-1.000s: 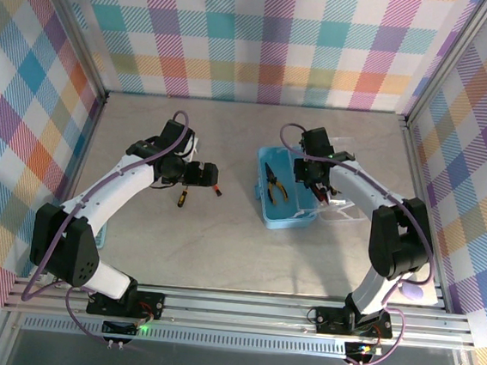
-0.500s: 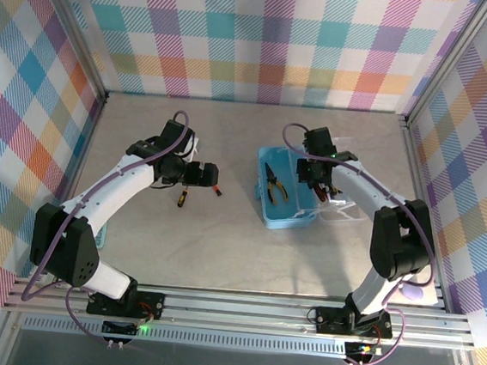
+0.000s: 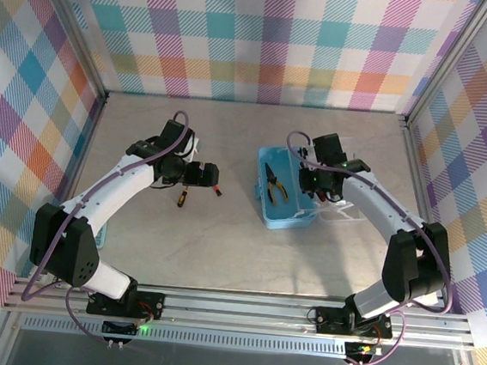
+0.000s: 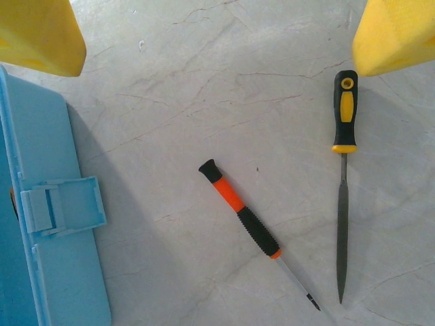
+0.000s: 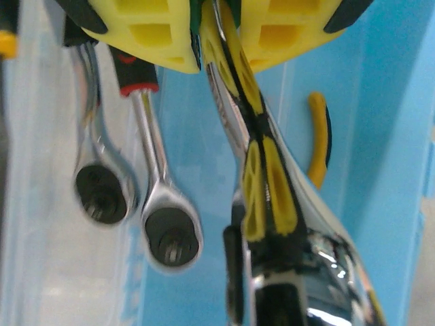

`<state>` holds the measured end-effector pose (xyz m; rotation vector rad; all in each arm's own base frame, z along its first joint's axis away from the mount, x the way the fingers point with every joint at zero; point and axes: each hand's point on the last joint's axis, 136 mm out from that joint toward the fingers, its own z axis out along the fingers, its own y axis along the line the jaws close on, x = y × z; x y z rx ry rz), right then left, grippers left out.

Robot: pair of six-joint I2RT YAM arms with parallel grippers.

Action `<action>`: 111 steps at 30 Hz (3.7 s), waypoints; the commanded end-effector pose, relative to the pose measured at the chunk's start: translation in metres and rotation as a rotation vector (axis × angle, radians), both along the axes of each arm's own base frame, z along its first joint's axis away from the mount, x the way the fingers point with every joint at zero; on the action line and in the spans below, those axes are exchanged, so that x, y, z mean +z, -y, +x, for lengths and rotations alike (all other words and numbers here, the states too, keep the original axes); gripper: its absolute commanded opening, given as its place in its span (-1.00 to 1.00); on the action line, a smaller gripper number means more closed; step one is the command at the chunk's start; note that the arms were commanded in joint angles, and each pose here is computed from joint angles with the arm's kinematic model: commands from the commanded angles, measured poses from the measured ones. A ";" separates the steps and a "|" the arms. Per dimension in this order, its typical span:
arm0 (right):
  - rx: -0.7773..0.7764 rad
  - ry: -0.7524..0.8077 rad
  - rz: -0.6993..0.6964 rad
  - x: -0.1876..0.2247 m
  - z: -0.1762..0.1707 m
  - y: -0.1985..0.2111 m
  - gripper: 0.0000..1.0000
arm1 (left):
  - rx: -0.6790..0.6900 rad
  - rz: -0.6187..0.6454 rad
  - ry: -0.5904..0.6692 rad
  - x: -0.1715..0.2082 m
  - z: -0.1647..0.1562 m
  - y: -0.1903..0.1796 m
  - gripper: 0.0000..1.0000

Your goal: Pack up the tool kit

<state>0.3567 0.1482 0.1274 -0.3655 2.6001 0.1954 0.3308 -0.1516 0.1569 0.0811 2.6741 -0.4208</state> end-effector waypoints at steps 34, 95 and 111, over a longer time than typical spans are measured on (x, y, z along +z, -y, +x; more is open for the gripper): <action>0.149 0.127 0.144 0.098 -0.023 -0.028 0.98 | 0.098 0.290 -0.172 -0.075 -0.004 -0.055 0.94; 0.148 0.125 0.631 0.160 -0.012 -0.114 0.57 | -0.546 -0.705 0.162 0.121 -0.036 0.182 -1.00; 0.124 0.169 0.552 0.156 -0.012 -0.108 -1.00 | -0.552 -0.690 0.167 0.121 -0.033 0.188 -0.70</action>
